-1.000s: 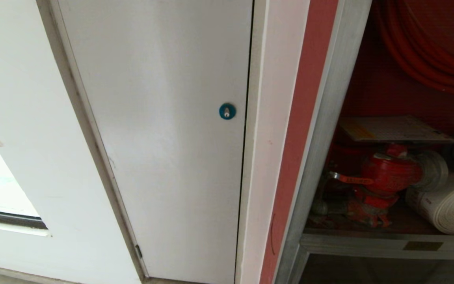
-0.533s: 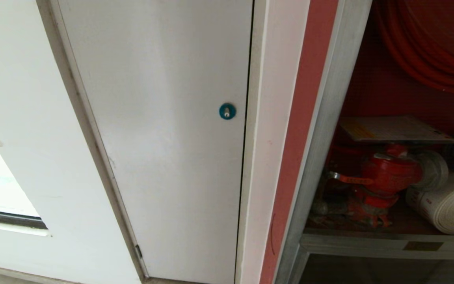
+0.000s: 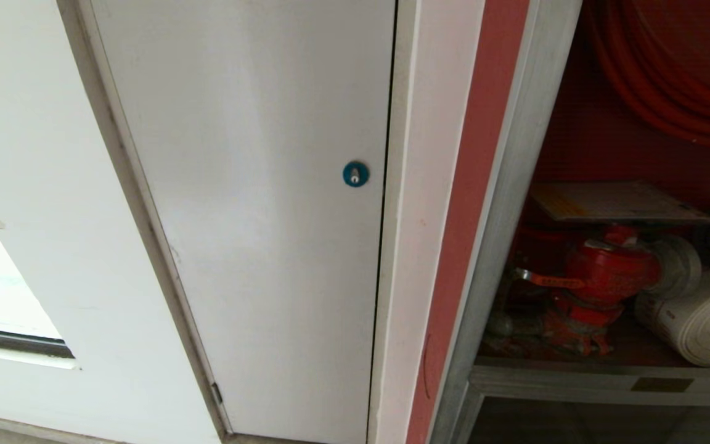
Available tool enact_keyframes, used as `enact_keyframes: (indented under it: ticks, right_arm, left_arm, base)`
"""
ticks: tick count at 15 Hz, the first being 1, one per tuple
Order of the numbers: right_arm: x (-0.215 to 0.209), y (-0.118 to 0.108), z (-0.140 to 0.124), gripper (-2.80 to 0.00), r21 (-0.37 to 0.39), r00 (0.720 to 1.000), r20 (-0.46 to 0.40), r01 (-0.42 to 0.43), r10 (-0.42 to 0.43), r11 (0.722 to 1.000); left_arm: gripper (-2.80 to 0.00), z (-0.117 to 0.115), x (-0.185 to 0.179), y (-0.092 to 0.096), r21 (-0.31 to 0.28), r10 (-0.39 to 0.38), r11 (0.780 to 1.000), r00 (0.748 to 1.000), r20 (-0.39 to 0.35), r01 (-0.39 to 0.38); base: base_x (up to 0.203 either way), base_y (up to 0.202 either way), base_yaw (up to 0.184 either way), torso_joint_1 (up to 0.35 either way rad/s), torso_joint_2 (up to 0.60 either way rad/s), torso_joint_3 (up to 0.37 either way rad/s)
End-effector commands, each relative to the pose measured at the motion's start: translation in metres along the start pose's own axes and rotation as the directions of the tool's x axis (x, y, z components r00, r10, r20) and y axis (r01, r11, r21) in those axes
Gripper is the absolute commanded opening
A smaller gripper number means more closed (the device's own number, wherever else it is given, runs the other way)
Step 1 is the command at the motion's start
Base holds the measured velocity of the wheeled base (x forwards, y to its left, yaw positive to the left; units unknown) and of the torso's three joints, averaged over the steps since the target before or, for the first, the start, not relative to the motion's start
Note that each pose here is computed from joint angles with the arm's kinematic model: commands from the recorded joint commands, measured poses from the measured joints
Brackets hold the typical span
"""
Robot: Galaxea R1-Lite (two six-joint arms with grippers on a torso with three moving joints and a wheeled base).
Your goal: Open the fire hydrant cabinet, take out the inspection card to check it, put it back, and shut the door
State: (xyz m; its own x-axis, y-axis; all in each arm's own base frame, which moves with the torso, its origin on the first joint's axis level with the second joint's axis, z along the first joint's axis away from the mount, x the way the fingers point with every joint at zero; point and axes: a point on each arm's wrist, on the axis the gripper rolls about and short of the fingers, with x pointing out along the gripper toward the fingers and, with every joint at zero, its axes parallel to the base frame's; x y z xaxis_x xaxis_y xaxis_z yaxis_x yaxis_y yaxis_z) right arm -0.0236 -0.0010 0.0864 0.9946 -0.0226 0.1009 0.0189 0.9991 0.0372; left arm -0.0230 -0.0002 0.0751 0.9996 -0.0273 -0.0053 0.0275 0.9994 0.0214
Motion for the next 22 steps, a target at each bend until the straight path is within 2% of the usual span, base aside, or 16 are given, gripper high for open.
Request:
enact_keyframes:
  ticks: [1, 4, 22]
  right_arm:
    - [0.0005, -0.0001, -0.0038, -2.8, 0.001, 1.0, -0.023, -0.002, 0.002, 1.0]
    - [0.0, -0.0002, -0.0113, -2.8, 0.007, 0.995, -0.097, -0.006, 0.007, 1.0]
    - [0.0, -0.0001, -0.0112, -2.8, 0.02, 0.995, -0.095, -0.007, 0.008, 1.0]
  left_arm:
    - [-2.8, 0.0, 0.0, 0.0, 0.0, 0.0, 1.0, 1.0, 0.001, 0.0]
    - [-2.8, 0.0001, 0.0, 0.0, 0.0, 0.0, 1.0, 1.0, 0.002, 0.0]
    - [-2.8, 0.0, 0.0, 0.0, 0.0, 0.0, 1.0, 1.0, 0.001, 0.0]
  base:
    - [0.0, 0.0, 0.0, 0.0, 0.0, 0.0]
    - [0.0, 0.0, 0.0, 0.0, 0.0, 0.0]
    - [0.0, 0.0, 0.0, 0.0, 0.0, 0.0]
